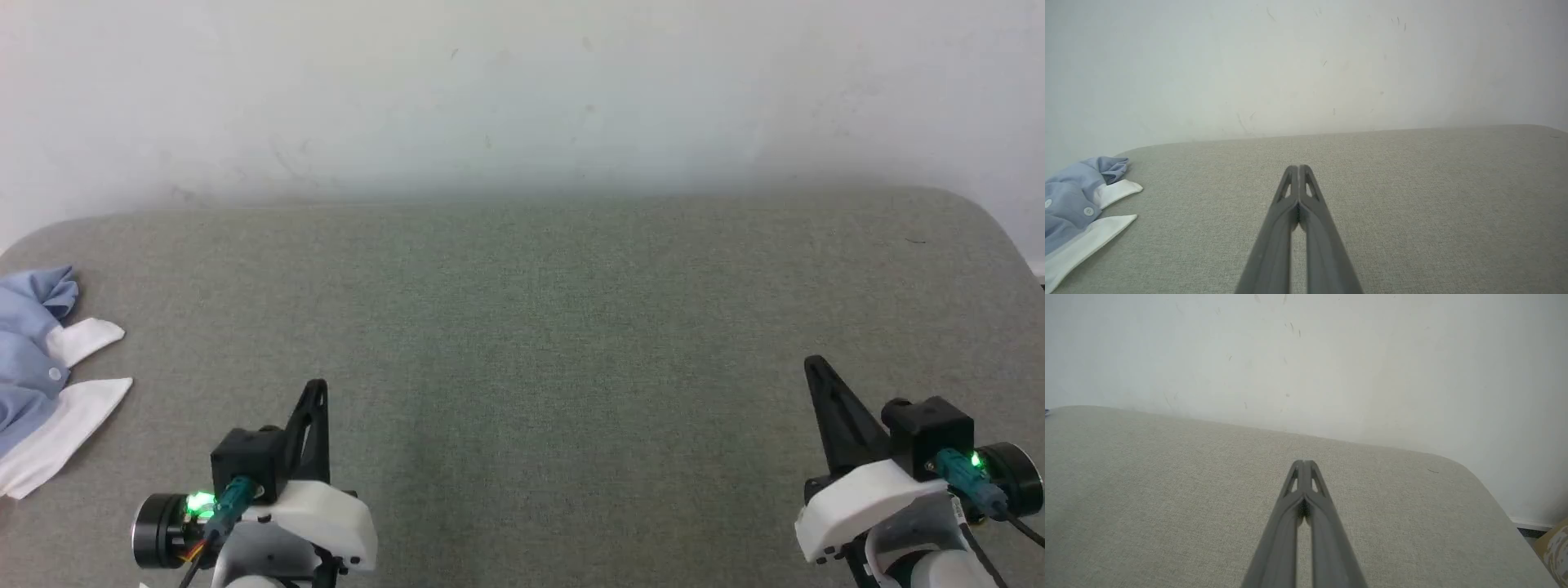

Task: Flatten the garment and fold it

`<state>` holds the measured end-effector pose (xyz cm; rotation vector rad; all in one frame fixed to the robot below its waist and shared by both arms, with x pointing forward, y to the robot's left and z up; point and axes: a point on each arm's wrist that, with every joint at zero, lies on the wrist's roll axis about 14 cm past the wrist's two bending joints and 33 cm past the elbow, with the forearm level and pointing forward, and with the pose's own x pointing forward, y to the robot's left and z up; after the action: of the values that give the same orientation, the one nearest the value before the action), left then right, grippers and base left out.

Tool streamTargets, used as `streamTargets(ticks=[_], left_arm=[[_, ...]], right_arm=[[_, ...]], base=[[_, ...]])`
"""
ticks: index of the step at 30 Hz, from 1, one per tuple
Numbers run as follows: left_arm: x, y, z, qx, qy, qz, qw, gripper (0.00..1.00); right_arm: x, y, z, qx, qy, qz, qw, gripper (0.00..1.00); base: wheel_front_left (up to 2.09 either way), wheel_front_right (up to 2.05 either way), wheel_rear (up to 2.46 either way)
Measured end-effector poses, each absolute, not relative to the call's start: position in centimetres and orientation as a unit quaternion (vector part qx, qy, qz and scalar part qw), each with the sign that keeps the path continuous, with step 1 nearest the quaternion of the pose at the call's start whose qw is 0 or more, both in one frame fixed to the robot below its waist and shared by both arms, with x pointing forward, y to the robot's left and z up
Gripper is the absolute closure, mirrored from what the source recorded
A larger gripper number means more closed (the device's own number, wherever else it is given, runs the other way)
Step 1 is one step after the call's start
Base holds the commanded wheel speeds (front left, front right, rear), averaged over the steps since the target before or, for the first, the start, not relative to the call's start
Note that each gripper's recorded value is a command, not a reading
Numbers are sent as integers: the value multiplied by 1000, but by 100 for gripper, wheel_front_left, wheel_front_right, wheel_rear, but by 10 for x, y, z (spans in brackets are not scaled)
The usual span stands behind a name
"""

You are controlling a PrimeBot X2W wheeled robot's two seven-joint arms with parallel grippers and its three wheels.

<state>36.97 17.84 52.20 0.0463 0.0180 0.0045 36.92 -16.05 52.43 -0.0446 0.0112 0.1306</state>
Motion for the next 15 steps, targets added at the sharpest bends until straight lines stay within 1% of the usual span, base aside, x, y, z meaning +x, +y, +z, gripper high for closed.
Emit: streamTargets(ticks=[15], left_arm=[[370,178,522,23,9,2,1000,100]], right_arm=[[369,-160,524,-22,6,65,998,100]], base=[[0,0,0]])
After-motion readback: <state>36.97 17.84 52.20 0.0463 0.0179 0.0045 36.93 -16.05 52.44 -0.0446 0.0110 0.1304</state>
